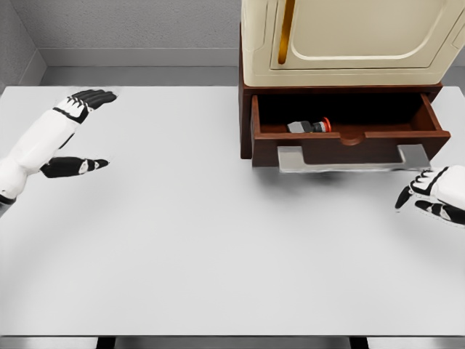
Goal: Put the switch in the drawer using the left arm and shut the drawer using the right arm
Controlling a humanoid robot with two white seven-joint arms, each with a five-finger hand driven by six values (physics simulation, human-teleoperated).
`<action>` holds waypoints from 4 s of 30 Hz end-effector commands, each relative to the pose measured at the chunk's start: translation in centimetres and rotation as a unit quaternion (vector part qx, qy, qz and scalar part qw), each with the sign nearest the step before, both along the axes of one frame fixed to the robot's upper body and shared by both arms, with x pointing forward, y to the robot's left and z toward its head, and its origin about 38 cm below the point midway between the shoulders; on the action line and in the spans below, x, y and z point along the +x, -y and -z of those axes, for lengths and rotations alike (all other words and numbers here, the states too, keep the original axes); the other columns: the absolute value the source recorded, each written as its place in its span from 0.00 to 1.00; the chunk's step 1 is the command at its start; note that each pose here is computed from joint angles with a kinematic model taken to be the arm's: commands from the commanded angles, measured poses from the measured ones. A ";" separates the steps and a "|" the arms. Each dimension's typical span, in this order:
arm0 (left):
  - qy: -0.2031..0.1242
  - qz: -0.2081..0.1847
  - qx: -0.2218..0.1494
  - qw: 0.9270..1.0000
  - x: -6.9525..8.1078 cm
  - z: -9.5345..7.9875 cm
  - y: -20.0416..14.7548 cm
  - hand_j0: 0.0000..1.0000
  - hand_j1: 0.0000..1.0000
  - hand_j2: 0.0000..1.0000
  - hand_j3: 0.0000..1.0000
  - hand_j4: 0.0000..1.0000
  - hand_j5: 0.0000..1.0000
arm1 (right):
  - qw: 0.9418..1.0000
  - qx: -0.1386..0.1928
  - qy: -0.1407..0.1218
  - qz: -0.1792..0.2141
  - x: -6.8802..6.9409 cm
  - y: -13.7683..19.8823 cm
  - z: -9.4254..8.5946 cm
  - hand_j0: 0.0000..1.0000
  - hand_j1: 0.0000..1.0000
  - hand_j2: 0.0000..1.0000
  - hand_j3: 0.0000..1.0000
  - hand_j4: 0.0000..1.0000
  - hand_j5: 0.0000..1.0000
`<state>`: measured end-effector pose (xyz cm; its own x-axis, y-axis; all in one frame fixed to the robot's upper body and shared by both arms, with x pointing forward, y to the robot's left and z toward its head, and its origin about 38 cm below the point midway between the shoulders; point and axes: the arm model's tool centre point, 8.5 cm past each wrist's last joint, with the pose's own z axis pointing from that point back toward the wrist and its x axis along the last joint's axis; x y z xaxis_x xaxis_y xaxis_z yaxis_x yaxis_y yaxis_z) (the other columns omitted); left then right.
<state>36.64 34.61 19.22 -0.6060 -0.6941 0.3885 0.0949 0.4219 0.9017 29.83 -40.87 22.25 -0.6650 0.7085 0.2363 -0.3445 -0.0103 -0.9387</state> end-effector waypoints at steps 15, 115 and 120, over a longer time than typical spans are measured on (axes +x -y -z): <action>-0.127 -0.059 -0.022 0.990 -0.3 7.1 -5.5 1.00 1.00 1.00 1.00 1.00 1.00 | 1.000 -0.003 0.008 -0.005 0.8 -0.3 -0.6 0.51 0.51 0.51 0.51 0.51 0.51; -0.136 -0.063 -0.031 0.988 -1.0 7.8 -5.8 1.00 1.00 1.00 1.00 1.00 1.00 | 0.998 0.038 0.056 -0.017 5.4 -4.0 1.1 0.55 0.55 0.55 0.55 0.55 0.55; -0.136 -0.063 -0.032 0.988 -1.0 7.8 -5.7 1.00 1.00 1.00 1.00 1.00 1.00 | 0.997 0.044 0.062 -0.004 6.3 -3.5 1.1 0.55 0.55 0.55 0.55 0.55 0.55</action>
